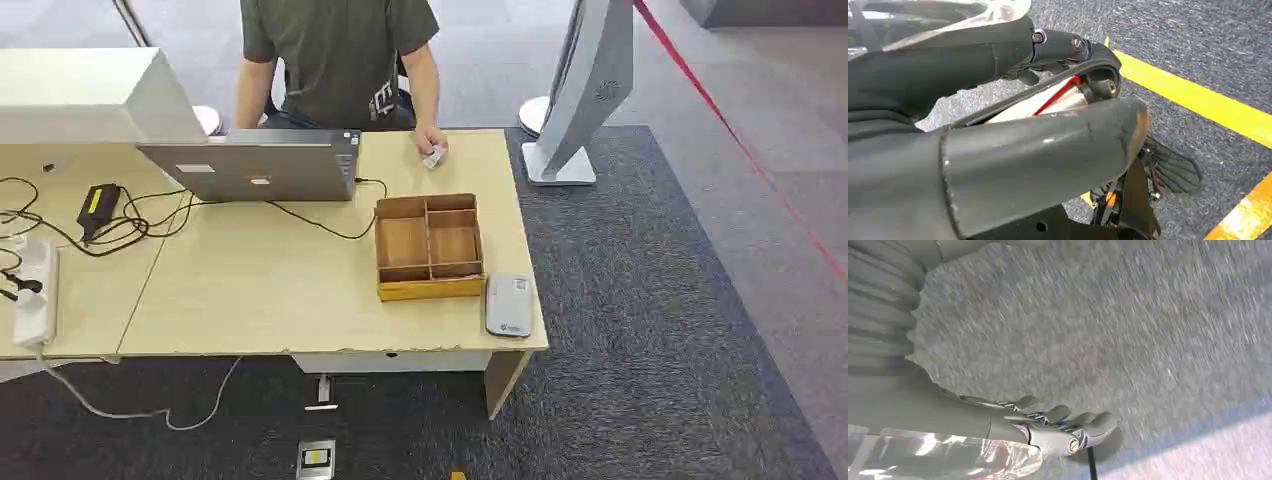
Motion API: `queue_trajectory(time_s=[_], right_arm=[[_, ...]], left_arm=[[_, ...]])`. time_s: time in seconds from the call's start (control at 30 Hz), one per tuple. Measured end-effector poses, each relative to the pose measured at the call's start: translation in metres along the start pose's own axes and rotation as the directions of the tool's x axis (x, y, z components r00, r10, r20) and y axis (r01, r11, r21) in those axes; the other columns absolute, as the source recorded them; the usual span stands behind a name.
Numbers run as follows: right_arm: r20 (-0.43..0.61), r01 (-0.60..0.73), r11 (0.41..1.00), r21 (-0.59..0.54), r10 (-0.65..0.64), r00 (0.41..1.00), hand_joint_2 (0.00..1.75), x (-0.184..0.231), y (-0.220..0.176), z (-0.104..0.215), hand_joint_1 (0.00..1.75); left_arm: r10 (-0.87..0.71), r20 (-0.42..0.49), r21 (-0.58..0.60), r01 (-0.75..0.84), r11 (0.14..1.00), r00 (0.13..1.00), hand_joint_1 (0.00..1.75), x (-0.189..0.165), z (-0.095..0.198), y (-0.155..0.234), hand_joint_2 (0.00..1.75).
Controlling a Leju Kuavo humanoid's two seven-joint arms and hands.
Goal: Pass the card to the sensor for recognition and then transmit it.
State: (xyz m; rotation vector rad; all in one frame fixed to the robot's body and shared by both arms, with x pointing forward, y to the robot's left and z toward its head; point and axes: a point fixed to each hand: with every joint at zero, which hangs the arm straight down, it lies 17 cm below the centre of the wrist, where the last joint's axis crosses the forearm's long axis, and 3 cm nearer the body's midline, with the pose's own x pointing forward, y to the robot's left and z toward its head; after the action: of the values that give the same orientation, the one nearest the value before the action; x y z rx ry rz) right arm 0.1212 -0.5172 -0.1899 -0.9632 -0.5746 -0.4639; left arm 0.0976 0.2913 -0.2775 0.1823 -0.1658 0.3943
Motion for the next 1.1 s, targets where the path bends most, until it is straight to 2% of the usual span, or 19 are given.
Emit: queue_trajectory(time_s=[0.03,0.1,0.13,0.17,0.23,0.27,0.3,0.33,0.4,0.43,0.5,0.53,0.57,0.6,0.63,0.67,0.7,0.87,1.1], right_arm=[[0.011,0.007,1.000,-0.016,-0.007,1.000,1.75,0.012,-0.006,-0.011,0.00],[0.048,-0.041,0.999,-0.030,0.043,0.998,1.75,0.047,-0.032,-0.053,0.00],[0.032,-0.090,0.996,-0.018,0.091,0.995,1.75,0.047,-0.043,-0.066,0.00],[-0.014,-0.228,0.968,0.109,0.231,0.973,1.75,0.040,-0.034,-0.072,0.00],[-0.104,-0.363,0.919,0.153,0.380,0.919,1.75,0.040,-0.035,-0.072,0.00],[-0.128,-0.469,0.877,0.107,0.480,0.868,1.75,0.056,-0.046,-0.075,0.00],[-0.121,-0.597,0.801,-0.052,0.588,0.800,1.75,0.103,-0.071,-0.077,0.00],[-0.100,-0.624,0.767,-0.149,0.616,0.782,1.75,0.133,-0.090,-0.083,0.00],[0.044,-0.614,0.713,-0.340,0.664,0.747,1.75,0.221,-0.122,-0.094,0.00],[0.107,-0.582,0.712,-0.393,0.664,0.740,1.75,0.256,-0.133,-0.097,0.00],[0.268,-0.490,0.779,-0.392,0.606,0.749,1.75,0.308,-0.147,-0.104,0.00],[0.313,-0.411,0.841,-0.351,0.520,0.795,1.75,0.323,-0.155,-0.110,0.00],[0.355,-0.280,0.917,-0.284,0.372,0.858,1.75,0.340,-0.167,-0.117,0.00],[0.365,-0.136,0.966,-0.219,0.210,0.907,1.75,0.354,-0.180,-0.124,0.00],[0.380,-0.018,0.984,-0.179,0.086,0.921,1.75,0.366,-0.195,-0.130,0.00],[0.385,0.075,0.984,-0.164,-0.006,0.923,1.75,0.376,-0.213,-0.136,0.00],[0.399,0.112,0.978,-0.177,-0.032,0.916,1.75,0.384,-0.228,-0.139,0.00],[0.398,0.172,0.952,-0.253,-0.060,0.916,1.75,0.393,-0.274,-0.150,0.00],[0.329,0.191,0.934,-0.302,-0.086,0.940,1.75,0.377,-0.297,-0.155,0.00]], left_arm=[[-0.013,-0.001,-0.014,0.013,1.000,1.000,0.00,0.000,0.000,-0.002,0.00],[-0.044,0.003,-0.048,0.044,0.998,0.999,0.00,0.003,0.000,-0.004,0.00],[-0.049,0.005,-0.058,0.049,0.997,0.999,0.00,0.005,0.001,-0.006,0.00],[-0.059,0.006,-0.069,0.059,0.996,0.998,0.00,0.006,0.001,-0.006,0.00],[-0.069,0.003,-0.065,0.069,0.996,0.998,0.00,0.002,-0.001,0.001,0.00],[-0.075,0.001,-0.064,0.075,0.995,0.997,0.00,0.001,-0.001,0.003,0.00],[-0.082,0.014,-0.071,0.082,0.994,0.997,0.00,0.006,-0.001,0.001,0.00],[-0.086,0.022,-0.076,0.087,0.993,0.996,0.00,0.009,-0.001,0.000,0.00],[-0.098,0.039,-0.082,0.101,0.991,0.994,0.00,0.012,-0.001,0.001,0.00],[-0.105,0.043,-0.082,0.108,0.991,0.994,0.00,0.012,-0.001,0.004,0.00],[-0.125,0.055,-0.091,0.130,0.987,0.991,0.00,0.012,-0.001,0.005,0.00],[-0.136,0.061,-0.092,0.141,0.986,0.989,0.00,0.013,-0.002,0.007,0.00],[-0.147,0.067,-0.096,0.153,0.983,0.987,0.00,0.014,-0.002,0.007,0.00],[-0.154,0.071,-0.098,0.160,0.982,0.986,0.00,0.015,-0.002,0.009,0.00],[-0.161,0.074,-0.099,0.167,0.981,0.984,0.00,0.016,-0.002,0.010,0.00],[-0.165,0.075,-0.100,0.172,0.980,0.983,0.00,0.016,-0.003,0.012,0.00],[-0.168,0.076,-0.099,0.175,0.980,0.983,0.00,0.017,-0.003,0.013,0.00],[-0.186,0.079,-0.099,0.193,0.976,0.979,0.00,0.017,-0.003,0.013,0.00],[-0.201,0.077,-0.100,0.208,0.973,0.977,0.00,0.016,-0.003,0.012,0.00]])
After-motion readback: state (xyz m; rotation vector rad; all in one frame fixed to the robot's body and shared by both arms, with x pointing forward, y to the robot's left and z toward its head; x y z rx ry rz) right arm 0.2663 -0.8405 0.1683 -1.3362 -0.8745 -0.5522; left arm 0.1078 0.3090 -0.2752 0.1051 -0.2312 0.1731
